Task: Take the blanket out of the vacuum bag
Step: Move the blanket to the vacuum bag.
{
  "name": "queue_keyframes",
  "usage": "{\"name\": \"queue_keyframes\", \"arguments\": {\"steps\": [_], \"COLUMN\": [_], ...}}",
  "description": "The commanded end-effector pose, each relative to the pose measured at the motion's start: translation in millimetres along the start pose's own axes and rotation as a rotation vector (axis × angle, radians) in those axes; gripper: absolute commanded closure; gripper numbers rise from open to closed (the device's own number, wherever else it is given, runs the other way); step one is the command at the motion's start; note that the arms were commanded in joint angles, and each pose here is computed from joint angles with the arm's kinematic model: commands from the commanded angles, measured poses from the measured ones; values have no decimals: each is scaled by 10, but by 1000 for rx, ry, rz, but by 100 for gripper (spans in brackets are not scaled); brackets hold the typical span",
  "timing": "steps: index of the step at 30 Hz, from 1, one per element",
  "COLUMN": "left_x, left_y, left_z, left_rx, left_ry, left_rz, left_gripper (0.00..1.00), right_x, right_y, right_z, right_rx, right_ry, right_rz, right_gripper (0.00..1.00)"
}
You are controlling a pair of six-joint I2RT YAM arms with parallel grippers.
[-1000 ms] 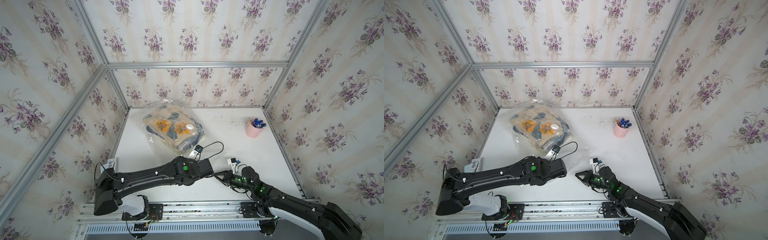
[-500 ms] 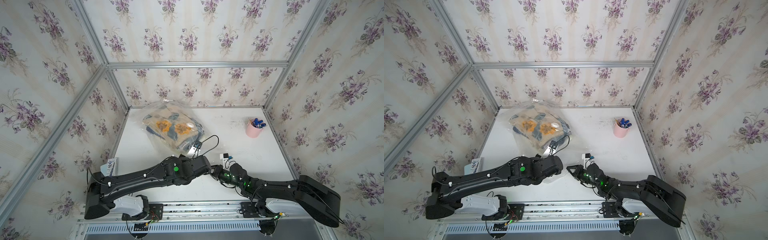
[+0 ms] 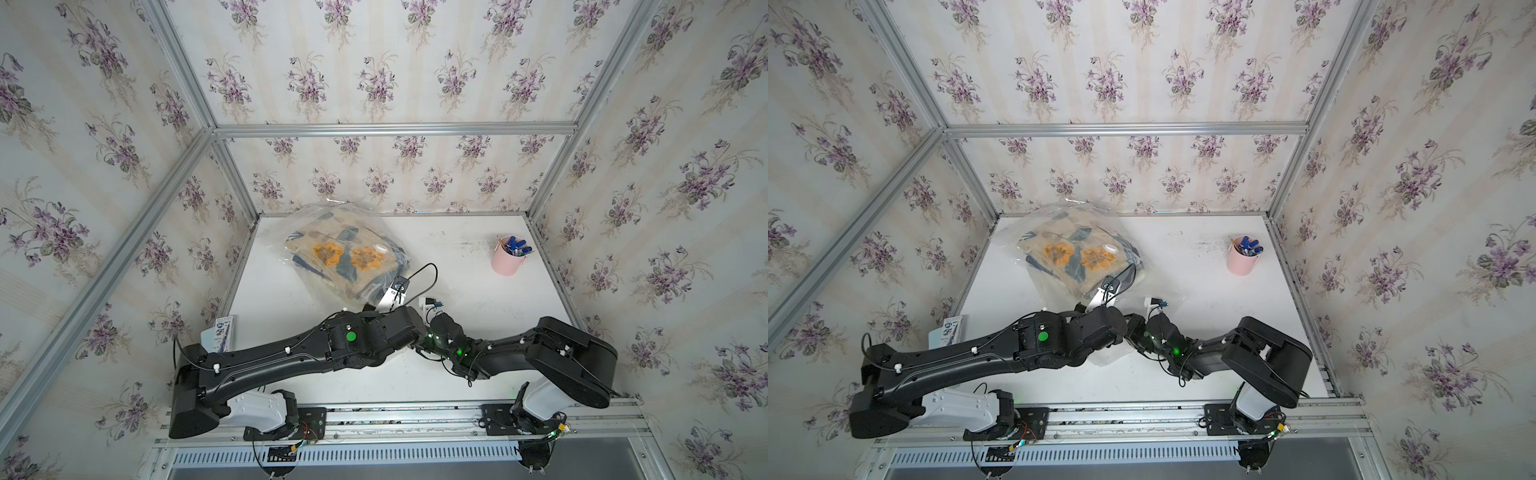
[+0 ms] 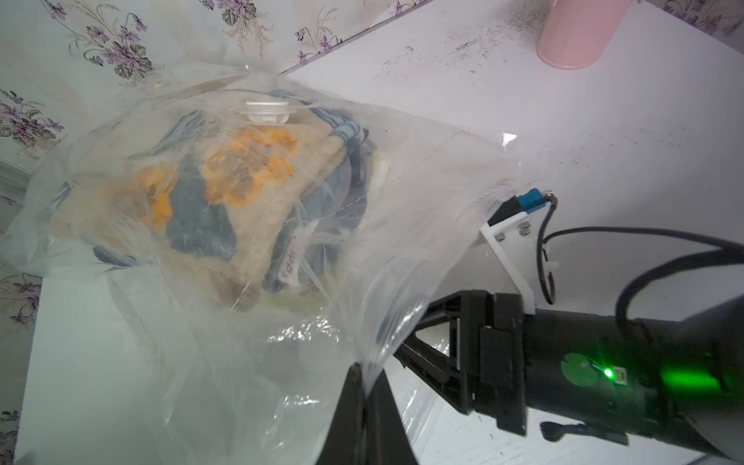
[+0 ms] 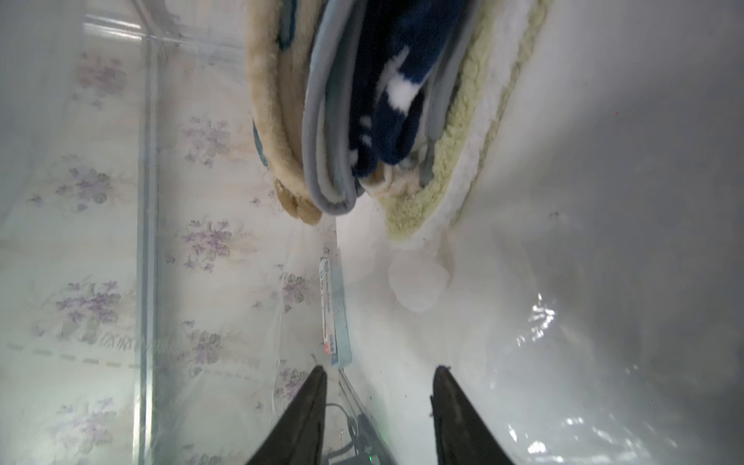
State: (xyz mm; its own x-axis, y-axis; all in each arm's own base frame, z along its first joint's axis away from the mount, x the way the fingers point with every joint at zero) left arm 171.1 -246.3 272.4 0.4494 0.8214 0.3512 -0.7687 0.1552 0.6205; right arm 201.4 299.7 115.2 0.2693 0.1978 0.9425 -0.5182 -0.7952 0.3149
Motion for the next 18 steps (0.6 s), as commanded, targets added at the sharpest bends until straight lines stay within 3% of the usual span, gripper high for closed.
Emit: {"name": "queue_keyframes", "arguments": {"steps": [1,9,18], "left_x": [15,-26,-52], "left_y": [9,-51,-97], "left_z": [101,41,-4], "left_rx": [-53,-59,-62], "left_ry": [37,44,54], "left_rz": [19,13,15], "left_gripper": [100,100,100], "right_x": [-26,-48,-187], "right_y": [-160,-504,-754], "right_z": [144,381,527], "right_rx": [-75,-155,-227], "right_ry": [-63,-100,-91], "right_rz": [-18,-15,-61], "right_gripper": [47,33,33]}}
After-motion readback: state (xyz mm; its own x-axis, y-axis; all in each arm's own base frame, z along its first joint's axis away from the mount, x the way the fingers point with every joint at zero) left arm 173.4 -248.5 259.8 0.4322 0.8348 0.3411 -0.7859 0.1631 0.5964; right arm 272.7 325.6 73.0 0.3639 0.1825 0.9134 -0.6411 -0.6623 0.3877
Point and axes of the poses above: each gripper's point midway between its finger pads, its own y axis back along the fingers, its own x axis along the line the jaws close on, z = x × y, the point moved 6 cm from there along y, back along the fingers, and after that the axes turned 13 degrees about -y, right-handed, at the moved point
